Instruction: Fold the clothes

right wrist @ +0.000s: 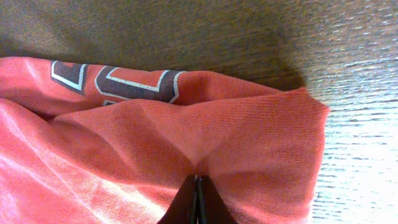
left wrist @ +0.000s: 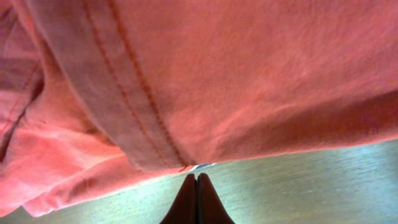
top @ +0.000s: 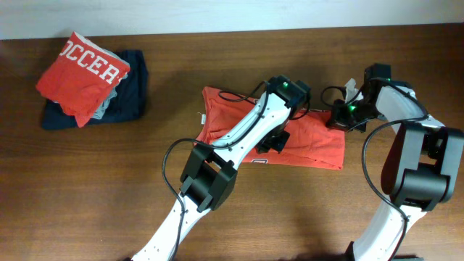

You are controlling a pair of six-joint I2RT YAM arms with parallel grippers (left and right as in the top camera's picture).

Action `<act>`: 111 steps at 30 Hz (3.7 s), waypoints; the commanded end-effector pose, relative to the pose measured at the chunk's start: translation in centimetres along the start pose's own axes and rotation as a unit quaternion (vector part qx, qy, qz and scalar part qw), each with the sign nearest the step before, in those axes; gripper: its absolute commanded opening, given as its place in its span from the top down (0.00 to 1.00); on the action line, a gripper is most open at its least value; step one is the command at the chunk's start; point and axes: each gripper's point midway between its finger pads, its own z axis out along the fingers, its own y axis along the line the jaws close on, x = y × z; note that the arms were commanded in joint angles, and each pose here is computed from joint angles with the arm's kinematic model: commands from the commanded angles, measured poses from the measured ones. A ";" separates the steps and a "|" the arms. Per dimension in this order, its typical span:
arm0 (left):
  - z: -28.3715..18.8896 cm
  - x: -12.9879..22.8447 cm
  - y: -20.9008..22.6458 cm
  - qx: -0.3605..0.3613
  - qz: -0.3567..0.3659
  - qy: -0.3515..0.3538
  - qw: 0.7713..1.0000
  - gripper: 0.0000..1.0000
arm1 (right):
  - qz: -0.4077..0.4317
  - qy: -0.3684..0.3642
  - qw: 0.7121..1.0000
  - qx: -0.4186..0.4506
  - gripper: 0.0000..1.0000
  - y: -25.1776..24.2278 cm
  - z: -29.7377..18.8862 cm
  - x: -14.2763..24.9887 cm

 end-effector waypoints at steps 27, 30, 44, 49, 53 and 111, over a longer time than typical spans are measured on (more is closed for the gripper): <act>1.2 -2.5 1.2 0.034 -0.031 -0.028 0.999 1.00 | -0.017 -0.020 1.000 0.000 0.78 1.0 -1.8 -1.4; -0.8 -2.8 0.9 0.048 -0.025 -0.049 0.997 1.00 | -0.056 -0.032 0.998 0.001 0.64 1.9 -3.9 -2.8; -6.5 -8.2 5.4 0.076 -0.072 -0.194 0.975 0.77 | 0.001 0.067 0.992 0.108 0.48 -3.6 -8.2 1.6; -6.8 -9.3 5.4 0.080 -0.073 -0.215 0.971 0.77 | 0.012 0.092 0.990 0.102 0.47 -4.5 -6.0 3.5; -6.2 -9.7 4.8 0.094 -0.069 -0.212 0.970 0.77 | 0.012 0.090 0.992 0.087 0.47 -4.7 -4.1 4.1; -16.3 -8.0 7.7 0.267 -0.082 -0.282 0.918 0.99 | 0.045 -0.024 0.998 0.023 0.96 -9.4 -10.0 -0.5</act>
